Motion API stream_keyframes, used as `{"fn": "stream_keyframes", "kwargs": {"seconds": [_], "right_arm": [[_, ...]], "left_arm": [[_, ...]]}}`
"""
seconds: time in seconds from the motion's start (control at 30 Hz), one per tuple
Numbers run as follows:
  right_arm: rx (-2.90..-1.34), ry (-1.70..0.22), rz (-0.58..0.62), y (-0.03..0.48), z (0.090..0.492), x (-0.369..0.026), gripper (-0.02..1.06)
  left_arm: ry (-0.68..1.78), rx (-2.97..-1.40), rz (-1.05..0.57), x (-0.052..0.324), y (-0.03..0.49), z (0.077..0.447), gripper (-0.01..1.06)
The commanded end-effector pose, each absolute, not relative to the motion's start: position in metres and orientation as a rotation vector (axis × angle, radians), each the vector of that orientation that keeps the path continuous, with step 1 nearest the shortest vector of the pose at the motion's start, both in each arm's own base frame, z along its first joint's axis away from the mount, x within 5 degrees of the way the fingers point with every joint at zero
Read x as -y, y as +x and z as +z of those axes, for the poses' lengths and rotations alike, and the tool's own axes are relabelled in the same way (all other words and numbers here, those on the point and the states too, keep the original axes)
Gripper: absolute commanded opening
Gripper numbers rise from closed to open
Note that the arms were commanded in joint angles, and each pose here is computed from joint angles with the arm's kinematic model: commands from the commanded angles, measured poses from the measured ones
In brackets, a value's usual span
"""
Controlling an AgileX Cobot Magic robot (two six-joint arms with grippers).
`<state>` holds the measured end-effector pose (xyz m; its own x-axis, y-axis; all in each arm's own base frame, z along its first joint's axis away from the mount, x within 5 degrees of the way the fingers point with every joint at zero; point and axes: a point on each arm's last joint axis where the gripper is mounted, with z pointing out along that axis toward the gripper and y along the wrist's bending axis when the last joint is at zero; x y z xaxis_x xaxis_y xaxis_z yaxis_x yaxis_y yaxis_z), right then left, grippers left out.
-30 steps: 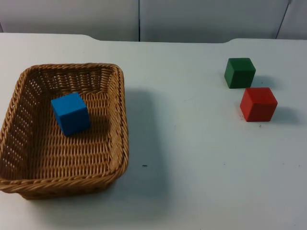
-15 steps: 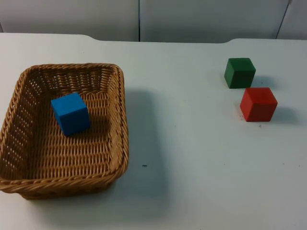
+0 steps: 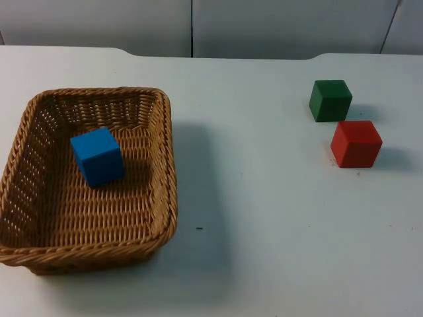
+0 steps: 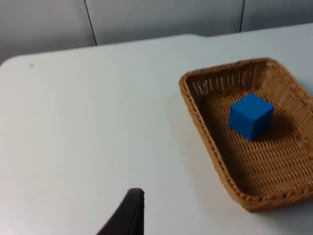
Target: Pick up the basket with the left hand and place the blue cube into the basket with the right hand.
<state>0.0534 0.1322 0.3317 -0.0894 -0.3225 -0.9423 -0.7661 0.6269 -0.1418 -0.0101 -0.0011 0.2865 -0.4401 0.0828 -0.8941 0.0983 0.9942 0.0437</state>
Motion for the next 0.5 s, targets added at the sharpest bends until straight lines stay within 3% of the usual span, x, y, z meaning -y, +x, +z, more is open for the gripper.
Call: {"fn": "stream_keyframes", "kwargs": {"seconds": [0.0, 0.47], "right_arm": [[-1.661, -0.908, 0.477, 0.053, 0.3317, -0.1323, 0.76], [-1.666, -0.902, 0.483, 0.053, 0.3317, -0.1323, 0.76]], "left_arm": [[0.084, -2.052, -0.034, 0.001, -0.0065, 0.278, 1.05], [0.081, -2.046, -0.027, 0.0004, -0.0073, 0.2798, 1.05]]}}
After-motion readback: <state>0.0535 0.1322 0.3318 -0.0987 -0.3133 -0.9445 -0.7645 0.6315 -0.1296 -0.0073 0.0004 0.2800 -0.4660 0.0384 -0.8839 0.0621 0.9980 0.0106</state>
